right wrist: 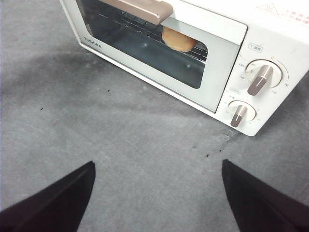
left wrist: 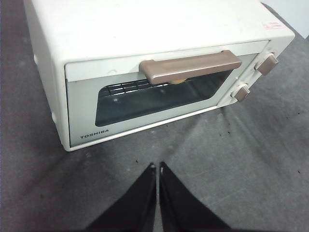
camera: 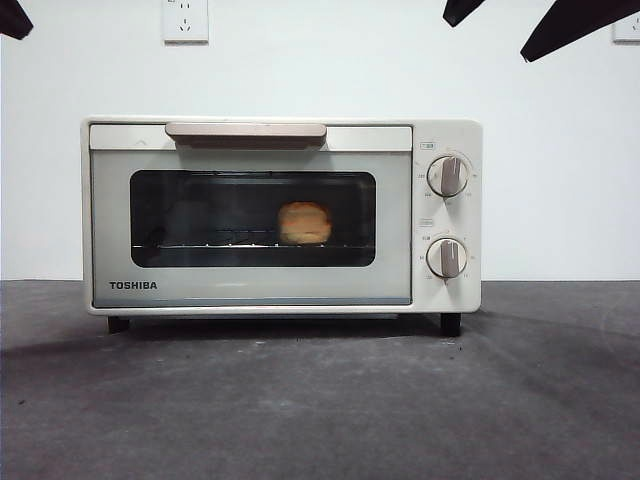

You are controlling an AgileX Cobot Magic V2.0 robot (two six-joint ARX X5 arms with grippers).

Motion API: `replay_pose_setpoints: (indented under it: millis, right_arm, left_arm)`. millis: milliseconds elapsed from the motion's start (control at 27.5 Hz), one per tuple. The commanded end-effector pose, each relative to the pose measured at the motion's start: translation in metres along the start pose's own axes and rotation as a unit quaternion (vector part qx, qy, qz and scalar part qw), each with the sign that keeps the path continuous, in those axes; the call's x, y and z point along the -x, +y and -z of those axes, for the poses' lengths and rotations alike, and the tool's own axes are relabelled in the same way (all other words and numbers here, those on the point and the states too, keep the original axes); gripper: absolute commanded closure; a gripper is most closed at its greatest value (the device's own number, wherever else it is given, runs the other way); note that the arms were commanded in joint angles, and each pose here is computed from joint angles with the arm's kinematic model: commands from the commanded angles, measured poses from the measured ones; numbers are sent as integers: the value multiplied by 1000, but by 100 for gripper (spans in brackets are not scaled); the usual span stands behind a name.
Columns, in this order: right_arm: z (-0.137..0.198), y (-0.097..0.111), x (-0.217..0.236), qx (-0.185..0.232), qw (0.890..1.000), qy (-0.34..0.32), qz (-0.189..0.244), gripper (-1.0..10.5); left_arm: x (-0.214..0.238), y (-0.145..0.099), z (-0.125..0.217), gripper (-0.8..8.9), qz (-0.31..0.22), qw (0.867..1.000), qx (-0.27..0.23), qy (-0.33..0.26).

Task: The left arm flap open the oven, the right arm pick bread and place it into oven, the left arm flap close the oven

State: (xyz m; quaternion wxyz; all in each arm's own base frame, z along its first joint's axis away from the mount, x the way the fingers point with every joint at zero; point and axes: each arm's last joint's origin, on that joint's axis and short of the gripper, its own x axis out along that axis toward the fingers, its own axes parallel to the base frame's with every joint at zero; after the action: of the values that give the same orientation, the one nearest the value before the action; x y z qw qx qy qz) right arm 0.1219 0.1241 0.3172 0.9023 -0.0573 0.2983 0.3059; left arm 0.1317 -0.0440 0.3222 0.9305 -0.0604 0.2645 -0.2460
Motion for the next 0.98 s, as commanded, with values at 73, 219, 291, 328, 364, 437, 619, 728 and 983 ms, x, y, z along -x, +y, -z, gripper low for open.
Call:
replay_pose_setpoints:
  millis: [73, 219, 291, 328, 364, 437, 619, 728, 983]
  right_arm:
    - [-2, 2, -1, -4, 1000, -3, -6, 573]
    - [-2, 2, -1, -4, 1000, -3, -5, 889]
    - [-2, 2, -1, -4, 1000, -3, -5, 940]
    - [-2, 2, -1, -4, 1000, -3, -5, 940]
    - [-2, 2, -1, -4, 1000, -3, -4, 940]
    - [-2, 2, -1, -5, 1000, -4, -2, 940]
    - [-3, 2, -1, -4, 1000, -5, -3, 940]
    - [-3, 2, -1, -4, 1000, -5, -3, 940]
    - [-2, 2, -1, -4, 1000, -4, -3, 940]
  left_arm:
    - [4, -2, -5, 796, 1, 1000, -10, -12]
    - [4, -2, -5, 794, 1, 1000, -10, -11]
    - [4, -2, -5, 794, 1, 1000, -10, -11]
    - [4, -2, -5, 794, 1, 1000, -10, -11]
    - [4, -2, -5, 794, 1, 1000, -10, -11]
    - [4, -2, -5, 794, 1, 1000, -10, -11]
    - [4, -2, -5, 794, 1, 1000, -10, -11]
    - [4, -2, -5, 794, 1, 1000, -10, -11]
    - [4, -2, -5, 794, 1, 1000, -10, -11]
